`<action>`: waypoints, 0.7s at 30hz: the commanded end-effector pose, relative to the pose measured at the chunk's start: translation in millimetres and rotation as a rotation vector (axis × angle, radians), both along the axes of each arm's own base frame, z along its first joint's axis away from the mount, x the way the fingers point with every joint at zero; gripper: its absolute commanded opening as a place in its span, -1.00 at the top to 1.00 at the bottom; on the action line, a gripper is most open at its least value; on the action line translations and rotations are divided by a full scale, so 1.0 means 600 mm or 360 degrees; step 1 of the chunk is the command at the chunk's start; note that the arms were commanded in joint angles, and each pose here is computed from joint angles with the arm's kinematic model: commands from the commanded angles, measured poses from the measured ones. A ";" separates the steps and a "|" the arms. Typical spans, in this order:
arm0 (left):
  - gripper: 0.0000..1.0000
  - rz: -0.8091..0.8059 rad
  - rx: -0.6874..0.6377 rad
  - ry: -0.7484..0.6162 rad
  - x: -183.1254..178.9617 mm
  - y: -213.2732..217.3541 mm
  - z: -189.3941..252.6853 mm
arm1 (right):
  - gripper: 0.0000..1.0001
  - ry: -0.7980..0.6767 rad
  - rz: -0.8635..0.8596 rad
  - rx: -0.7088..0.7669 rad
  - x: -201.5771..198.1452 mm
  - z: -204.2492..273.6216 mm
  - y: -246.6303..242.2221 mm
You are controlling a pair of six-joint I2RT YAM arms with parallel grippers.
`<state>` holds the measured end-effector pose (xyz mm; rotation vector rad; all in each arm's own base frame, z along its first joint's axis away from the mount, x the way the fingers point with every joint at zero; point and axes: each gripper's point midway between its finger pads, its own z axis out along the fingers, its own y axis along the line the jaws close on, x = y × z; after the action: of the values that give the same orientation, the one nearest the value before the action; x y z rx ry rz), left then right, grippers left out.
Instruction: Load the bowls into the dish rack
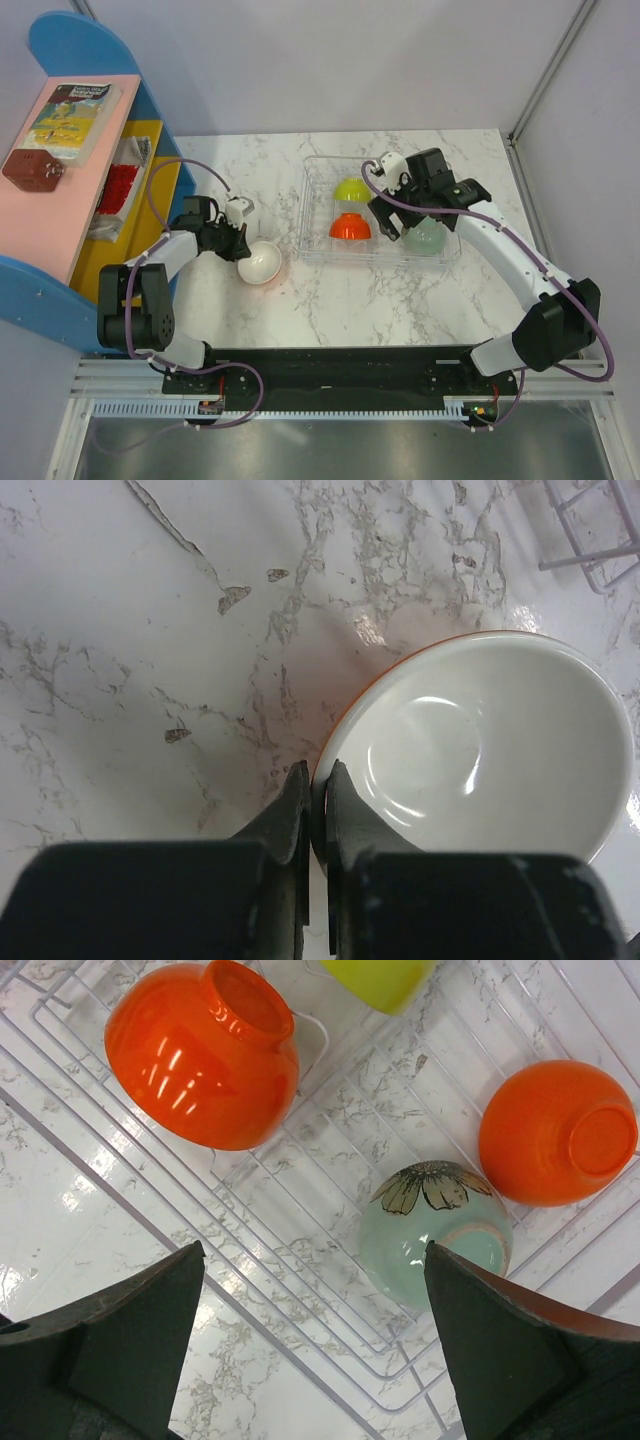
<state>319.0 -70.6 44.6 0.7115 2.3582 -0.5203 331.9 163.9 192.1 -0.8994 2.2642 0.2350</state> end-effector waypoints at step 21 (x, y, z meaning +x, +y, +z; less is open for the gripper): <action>0.96 -0.0832 -0.0362 -0.0665 -0.026 -0.242 0.355 | -0.96 0.0750 0.0740 0.1203 -0.104 0.093 0.171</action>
<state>319.8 -191.2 236.6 1.1029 1.7685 -0.6840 278.0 252.2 188.6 -0.9574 2.2456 1.2037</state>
